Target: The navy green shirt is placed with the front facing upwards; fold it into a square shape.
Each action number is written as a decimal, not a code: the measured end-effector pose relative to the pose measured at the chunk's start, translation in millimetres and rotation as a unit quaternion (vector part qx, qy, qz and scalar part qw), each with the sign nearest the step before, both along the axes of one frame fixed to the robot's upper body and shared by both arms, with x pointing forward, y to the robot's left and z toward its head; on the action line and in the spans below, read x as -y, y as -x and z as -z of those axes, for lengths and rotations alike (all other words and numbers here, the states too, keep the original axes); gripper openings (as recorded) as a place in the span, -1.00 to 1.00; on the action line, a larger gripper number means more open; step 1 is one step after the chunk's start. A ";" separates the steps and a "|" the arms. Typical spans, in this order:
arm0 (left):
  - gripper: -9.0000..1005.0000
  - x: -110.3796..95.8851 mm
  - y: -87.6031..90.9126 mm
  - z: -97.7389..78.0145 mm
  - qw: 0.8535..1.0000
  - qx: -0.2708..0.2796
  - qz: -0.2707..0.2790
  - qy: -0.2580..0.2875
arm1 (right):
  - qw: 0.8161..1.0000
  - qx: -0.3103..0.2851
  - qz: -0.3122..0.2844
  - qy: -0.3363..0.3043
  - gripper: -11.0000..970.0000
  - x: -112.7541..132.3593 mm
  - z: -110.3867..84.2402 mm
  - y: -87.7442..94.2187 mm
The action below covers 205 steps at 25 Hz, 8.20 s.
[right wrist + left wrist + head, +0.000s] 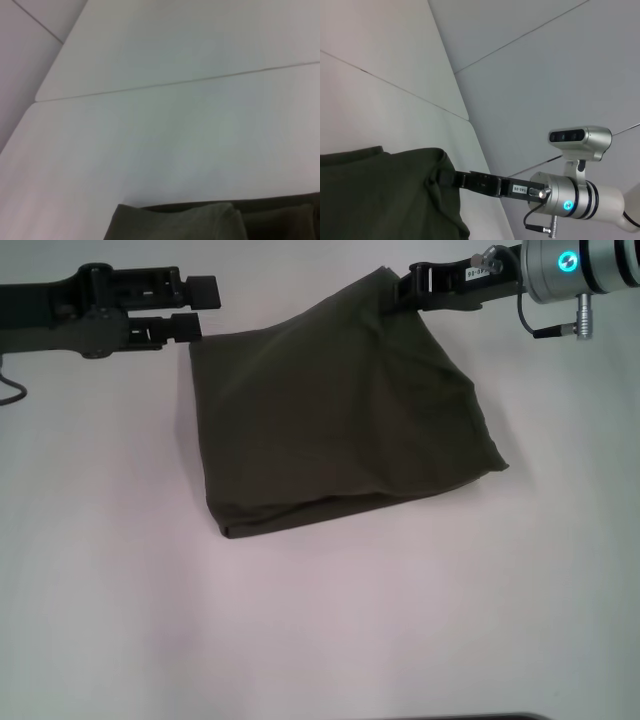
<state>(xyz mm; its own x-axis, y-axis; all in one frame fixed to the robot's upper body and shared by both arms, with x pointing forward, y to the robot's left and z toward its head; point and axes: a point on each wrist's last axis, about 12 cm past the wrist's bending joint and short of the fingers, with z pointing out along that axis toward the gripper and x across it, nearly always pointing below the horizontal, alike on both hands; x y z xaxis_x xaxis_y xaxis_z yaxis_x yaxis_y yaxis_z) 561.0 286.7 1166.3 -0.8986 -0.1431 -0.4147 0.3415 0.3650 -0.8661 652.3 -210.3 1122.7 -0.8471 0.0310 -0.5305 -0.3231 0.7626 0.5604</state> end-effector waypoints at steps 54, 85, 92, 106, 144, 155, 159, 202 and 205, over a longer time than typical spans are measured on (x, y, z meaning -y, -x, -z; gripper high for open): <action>0.40 -3.9 -2.6 -4.4 1.000 -0.001 -0.009 0.012 | 0.988 -0.047 -0.067 0.129 -0.08 -35.2 -24.7 -7.3; 0.40 2.0 -4.8 -0.8 1.000 -0.003 -0.006 0.019 | 0.991 -0.069 0.080 0.088 -0.08 49.3 1.7 1.7; 0.41 3.3 -4.1 0.6 1.000 -0.005 -0.005 0.020 | 0.989 -0.082 0.116 0.038 -0.08 35.2 21.9 2.4; 0.41 3.6 -4.5 0.1 1.000 -0.003 -0.005 0.020 | 0.987 -0.072 0.139 0.025 -0.07 27.6 26.5 -1.3; 0.41 6.3 -4.3 2.9 1.000 -0.002 -0.003 0.023 | 0.969 -0.115 0.197 -0.097 -0.08 35.0 45.0 16.0; 0.41 5.7 -4.0 3.3 1.000 -0.002 -0.005 0.023 | 0.969 -0.105 0.193 -0.113 -0.09 36.3 39.7 14.4; 0.41 6.2 -4.9 3.2 1.000 -0.001 -0.006 0.023 | 0.973 -0.086 0.185 -0.109 -0.09 36.2 36.2 11.2; 0.39 52.3 -22.5 -6.8 0.997 0.001 0.072 -0.010 | 0.992 -0.036 0.087 -0.088 -0.10 87.6 -41.9 2.9; 0.36 52.7 -26.7 -9.4 0.997 0.005 0.071 -0.022 | 0.992 -0.038 0.084 -0.088 -0.10 98.3 -40.9 11.8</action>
<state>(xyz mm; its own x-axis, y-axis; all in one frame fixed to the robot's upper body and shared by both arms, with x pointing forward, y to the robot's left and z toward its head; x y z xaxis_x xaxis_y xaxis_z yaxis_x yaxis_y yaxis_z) 587.7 234.0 1175.7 -0.9047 0.0044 -0.4261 0.4005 0.3502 -0.8467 640.5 -308.6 1163.7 -0.8598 0.2615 -0.4386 -0.1508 0.6906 0.7074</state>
